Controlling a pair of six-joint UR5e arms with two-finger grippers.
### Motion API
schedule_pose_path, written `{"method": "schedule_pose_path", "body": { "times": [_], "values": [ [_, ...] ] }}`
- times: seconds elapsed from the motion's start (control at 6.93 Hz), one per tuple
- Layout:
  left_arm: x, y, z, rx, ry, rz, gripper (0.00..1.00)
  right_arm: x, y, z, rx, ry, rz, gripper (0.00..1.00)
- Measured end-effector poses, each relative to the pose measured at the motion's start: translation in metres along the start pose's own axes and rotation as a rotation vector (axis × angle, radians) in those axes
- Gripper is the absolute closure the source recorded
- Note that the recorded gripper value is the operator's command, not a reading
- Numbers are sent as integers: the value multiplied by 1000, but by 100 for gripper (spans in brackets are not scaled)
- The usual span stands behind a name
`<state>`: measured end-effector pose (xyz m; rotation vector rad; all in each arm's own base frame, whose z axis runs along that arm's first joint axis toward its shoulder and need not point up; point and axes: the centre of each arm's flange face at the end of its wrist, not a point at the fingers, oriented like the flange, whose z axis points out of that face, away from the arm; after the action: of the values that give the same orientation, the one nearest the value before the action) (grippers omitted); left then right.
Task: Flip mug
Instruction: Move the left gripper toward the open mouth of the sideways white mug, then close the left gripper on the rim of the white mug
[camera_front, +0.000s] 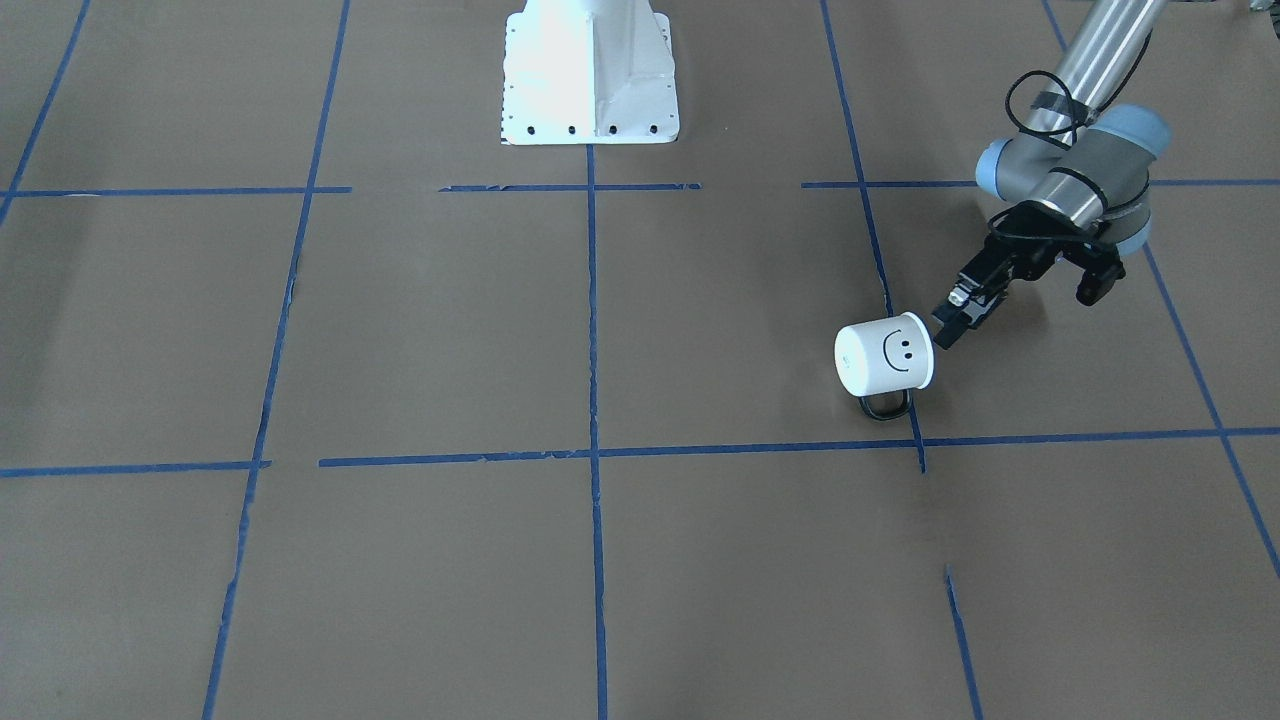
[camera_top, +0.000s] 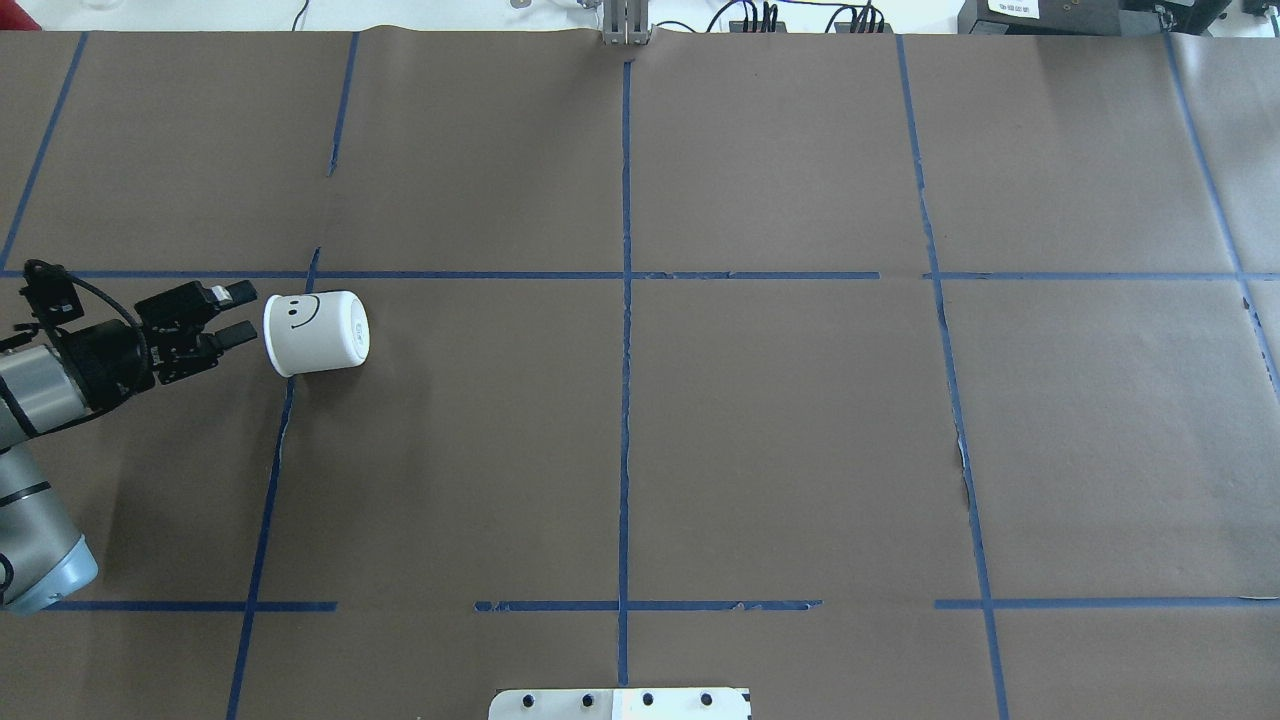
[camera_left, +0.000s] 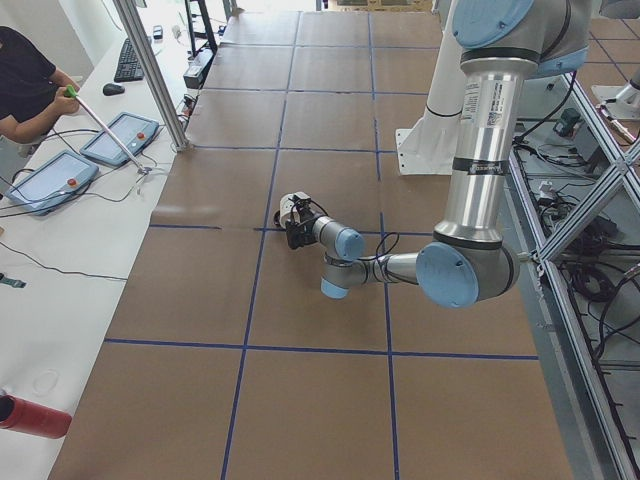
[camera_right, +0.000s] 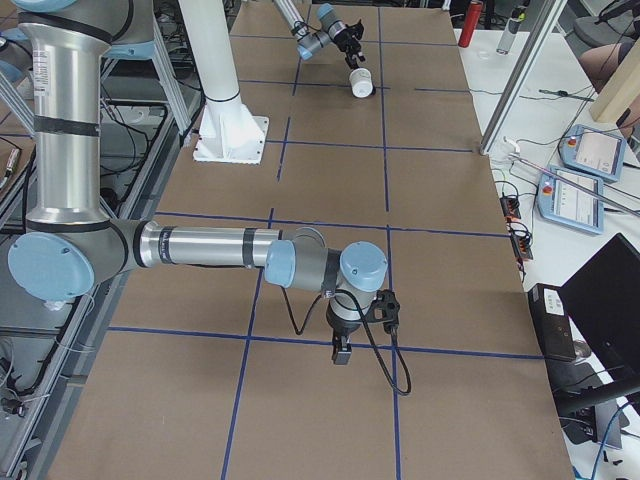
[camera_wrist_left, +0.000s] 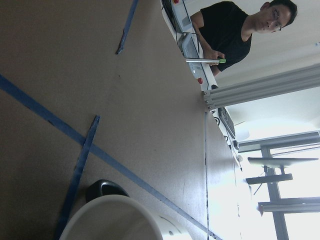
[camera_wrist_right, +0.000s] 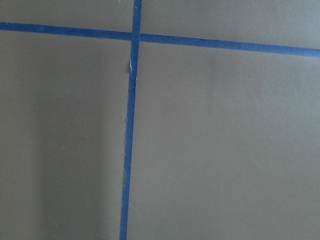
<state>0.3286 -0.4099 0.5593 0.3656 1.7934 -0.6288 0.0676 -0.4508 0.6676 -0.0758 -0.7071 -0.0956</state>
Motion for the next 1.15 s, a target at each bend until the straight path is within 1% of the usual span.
{"method": "schedule_pose_path", "body": {
  "times": [0.43,0.72,0.87,1.01,1.15],
  "values": [
    [0,8,5,-21,3,17,0,0,0,0,0,0,0,0],
    [5,11,14,-26,17,15,8,0,0,0,0,0,0,0],
    [6,12,18,-28,20,15,44,0,0,0,0,0,0,0],
    [7,12,21,-29,21,15,88,0,0,0,0,0,0,0],
    [7,13,25,-30,22,13,100,0,0,0,0,0,0,0]
  ]
}}
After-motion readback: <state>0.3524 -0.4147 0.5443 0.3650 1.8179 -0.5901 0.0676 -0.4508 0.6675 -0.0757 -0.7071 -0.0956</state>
